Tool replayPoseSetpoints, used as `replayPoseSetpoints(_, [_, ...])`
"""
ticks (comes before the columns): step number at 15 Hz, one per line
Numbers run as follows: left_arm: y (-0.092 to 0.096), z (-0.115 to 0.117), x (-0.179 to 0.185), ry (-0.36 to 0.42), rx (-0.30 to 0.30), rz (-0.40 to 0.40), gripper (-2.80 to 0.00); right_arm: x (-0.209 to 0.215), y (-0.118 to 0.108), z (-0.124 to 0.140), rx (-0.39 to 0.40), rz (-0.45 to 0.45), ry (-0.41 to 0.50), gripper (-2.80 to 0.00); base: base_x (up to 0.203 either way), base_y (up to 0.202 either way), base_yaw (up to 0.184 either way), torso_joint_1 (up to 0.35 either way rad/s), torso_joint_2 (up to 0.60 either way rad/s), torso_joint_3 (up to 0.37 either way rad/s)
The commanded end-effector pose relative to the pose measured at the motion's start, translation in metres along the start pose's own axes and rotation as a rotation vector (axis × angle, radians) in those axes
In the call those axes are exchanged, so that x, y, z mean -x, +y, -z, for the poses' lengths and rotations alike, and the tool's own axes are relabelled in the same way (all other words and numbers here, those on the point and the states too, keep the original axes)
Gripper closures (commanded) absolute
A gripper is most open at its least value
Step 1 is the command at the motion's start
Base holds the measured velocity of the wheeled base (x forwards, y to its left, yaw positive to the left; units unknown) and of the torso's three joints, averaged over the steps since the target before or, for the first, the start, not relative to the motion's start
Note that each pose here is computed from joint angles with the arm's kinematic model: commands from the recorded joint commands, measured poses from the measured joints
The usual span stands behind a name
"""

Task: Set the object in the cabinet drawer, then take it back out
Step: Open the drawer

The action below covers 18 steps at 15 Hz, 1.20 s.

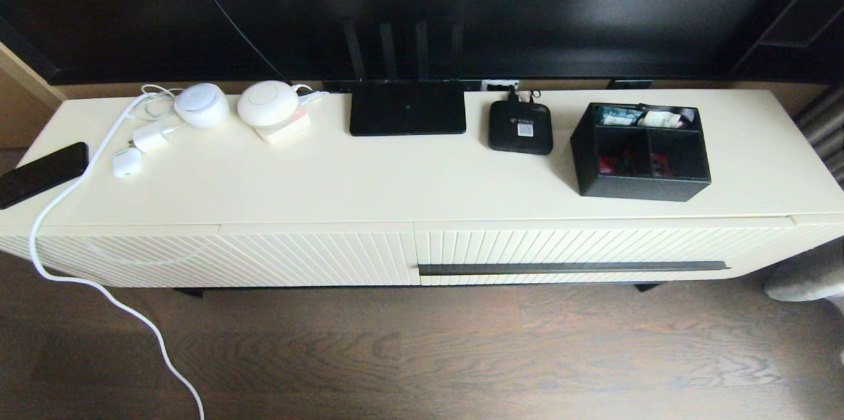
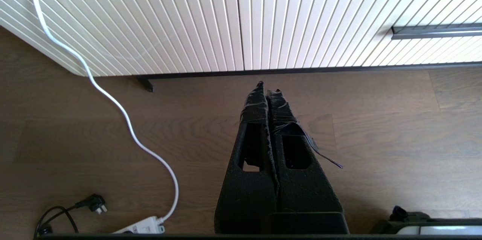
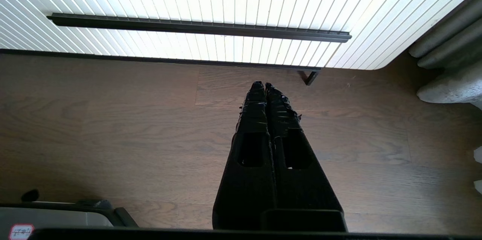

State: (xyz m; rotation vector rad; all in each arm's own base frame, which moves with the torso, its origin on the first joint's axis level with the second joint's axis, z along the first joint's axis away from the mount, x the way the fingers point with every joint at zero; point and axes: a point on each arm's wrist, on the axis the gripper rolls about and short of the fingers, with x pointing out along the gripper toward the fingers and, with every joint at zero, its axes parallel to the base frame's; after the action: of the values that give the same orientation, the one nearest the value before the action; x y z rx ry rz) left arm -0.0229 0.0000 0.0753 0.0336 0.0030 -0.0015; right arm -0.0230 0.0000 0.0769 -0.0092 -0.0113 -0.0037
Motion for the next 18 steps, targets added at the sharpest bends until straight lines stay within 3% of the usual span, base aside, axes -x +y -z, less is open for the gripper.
replayPoseSetpoints(1, [0.0,0.0,0.0,0.001,0.0,0.0,0.0,0.0,0.0,0.0,0.0,0.001,-0.001,0.0,0.0,0.0,0.0,0.0,0.0,0.0])
replayPoseSetpoints(12, [0.0,0.0,0.0,0.001,0.0,0.0,0.0,0.003,0.0,-0.009,0.015,0.001,-0.027,0.0,0.0,0.0,0.0,0.0,0.0,0.0])
replayPoseSetpoints(15, [0.0,0.0,0.0,0.001,0.0,0.0,0.0,0.019,-0.001,-0.058,0.02,0.003,-0.097,0.0,0.0,0.0,0.0,0.0,0.0,0.0])
replayPoseSetpoints(17, [0.0,0.0,0.0,0.002,0.0,0.0,0.0,0.03,-0.001,-0.108,0.022,0.003,-0.13,0.0,0.0,0.0,0.0,0.0,0.0,0.0])
replayPoseSetpoints(18, [0.0,0.0,0.0,0.003,0.0,0.0,0.0,0.028,-0.002,-0.132,0.027,-0.001,-0.101,0.0,0.0,0.0,0.0,0.0,0.0,0.0])
